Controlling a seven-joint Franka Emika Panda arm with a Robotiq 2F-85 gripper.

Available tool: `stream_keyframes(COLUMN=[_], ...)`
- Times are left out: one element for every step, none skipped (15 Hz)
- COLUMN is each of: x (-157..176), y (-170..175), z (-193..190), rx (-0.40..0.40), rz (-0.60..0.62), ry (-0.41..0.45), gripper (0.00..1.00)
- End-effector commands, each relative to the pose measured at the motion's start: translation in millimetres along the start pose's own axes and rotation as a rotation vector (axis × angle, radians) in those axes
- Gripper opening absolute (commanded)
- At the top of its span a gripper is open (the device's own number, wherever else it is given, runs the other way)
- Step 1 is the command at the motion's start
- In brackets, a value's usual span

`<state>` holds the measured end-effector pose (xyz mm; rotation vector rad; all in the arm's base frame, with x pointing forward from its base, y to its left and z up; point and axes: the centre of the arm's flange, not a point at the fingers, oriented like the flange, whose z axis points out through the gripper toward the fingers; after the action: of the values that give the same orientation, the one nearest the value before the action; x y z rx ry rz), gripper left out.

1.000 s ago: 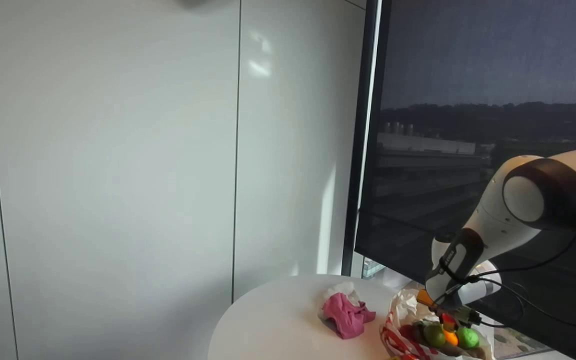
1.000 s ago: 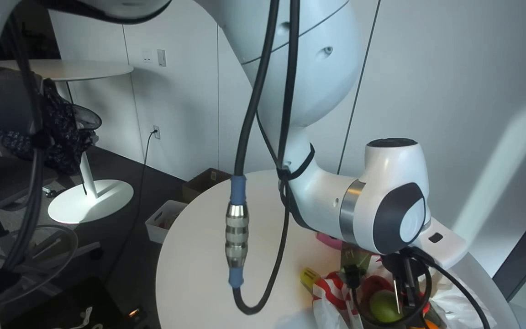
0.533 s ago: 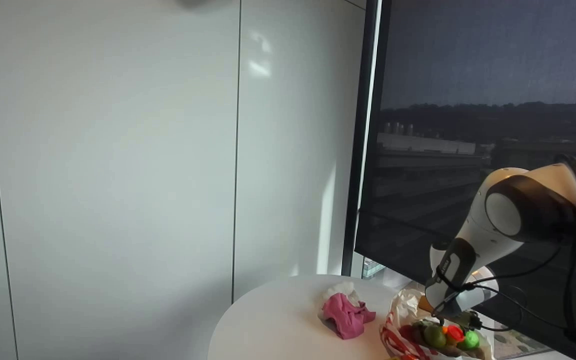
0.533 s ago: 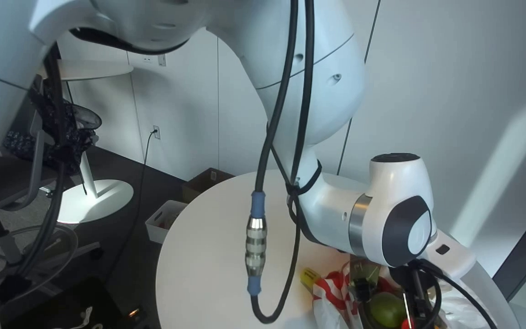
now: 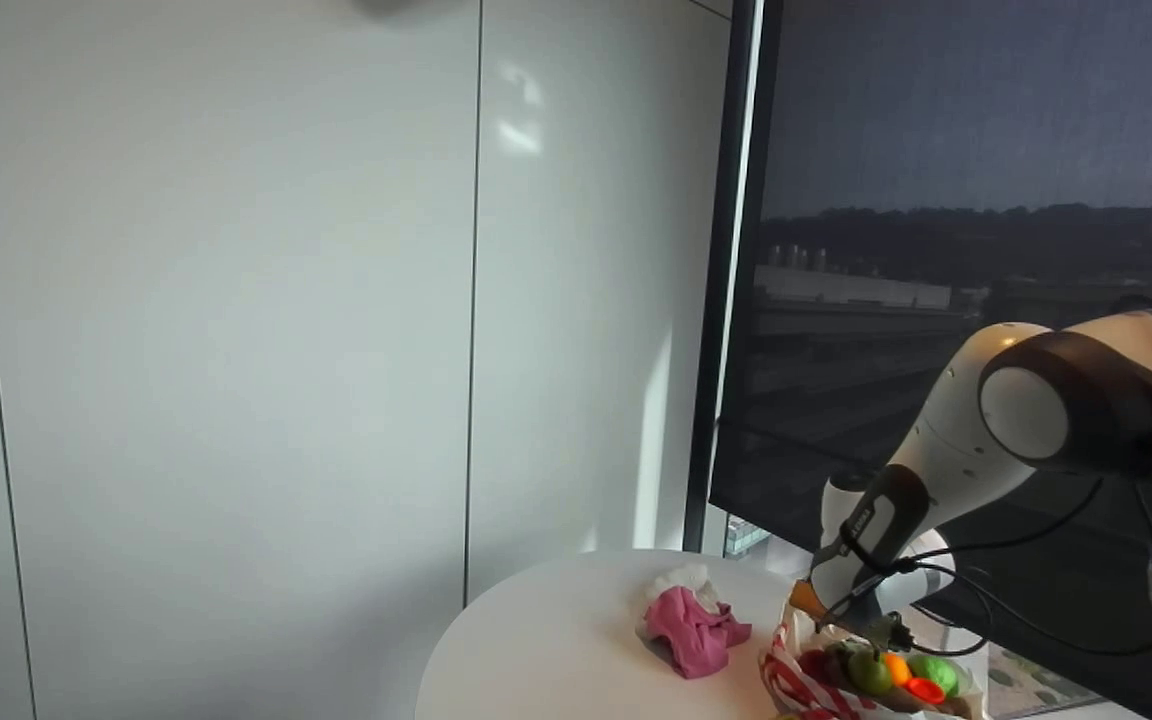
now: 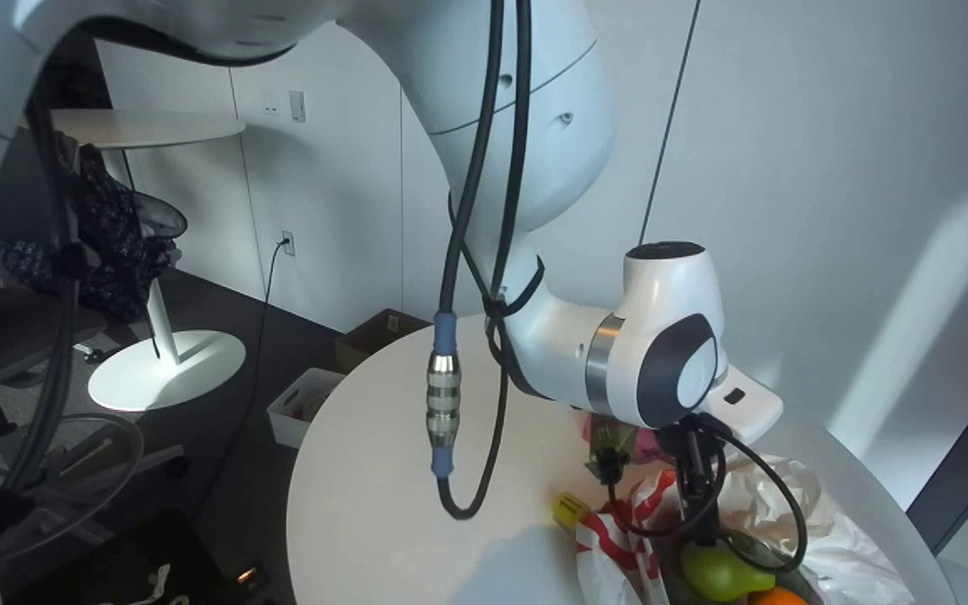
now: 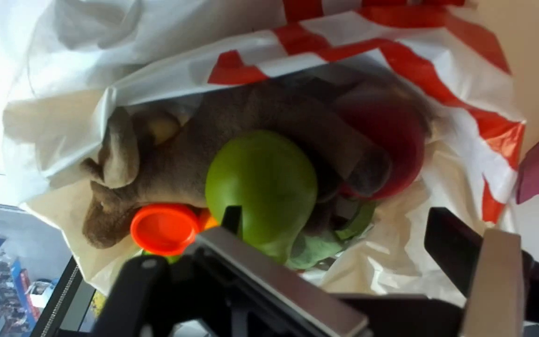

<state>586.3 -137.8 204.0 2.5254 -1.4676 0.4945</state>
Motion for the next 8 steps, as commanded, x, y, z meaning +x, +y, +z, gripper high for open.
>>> stream_keyframes(x=[-43.3,-57.7,-69.8,-82.2,-93.8,-103.3,-110.1,-114.2], y=[-19.4,-24.3,-28.1,-29.9,-31.4,-32.7,-33.5,-33.2], z=[-30.4,-31.2,-31.5,-28.0,-25.7,-20.6,-16.4,-9.6], rx=[0.073,0.082,0.085,0.087,0.09,0.088,0.088,0.081], rz=[-0.039,-0.051,-0.058,-0.058,-0.059,-0.059,-0.063,-0.055], ry=[-0.129,-0.171,-0.206,-0.258,-0.302,-0.325,-0.343,-0.353], gripper=[1.0,1.0,1.0,1.0,1.0,1.0,1.0,1.0])
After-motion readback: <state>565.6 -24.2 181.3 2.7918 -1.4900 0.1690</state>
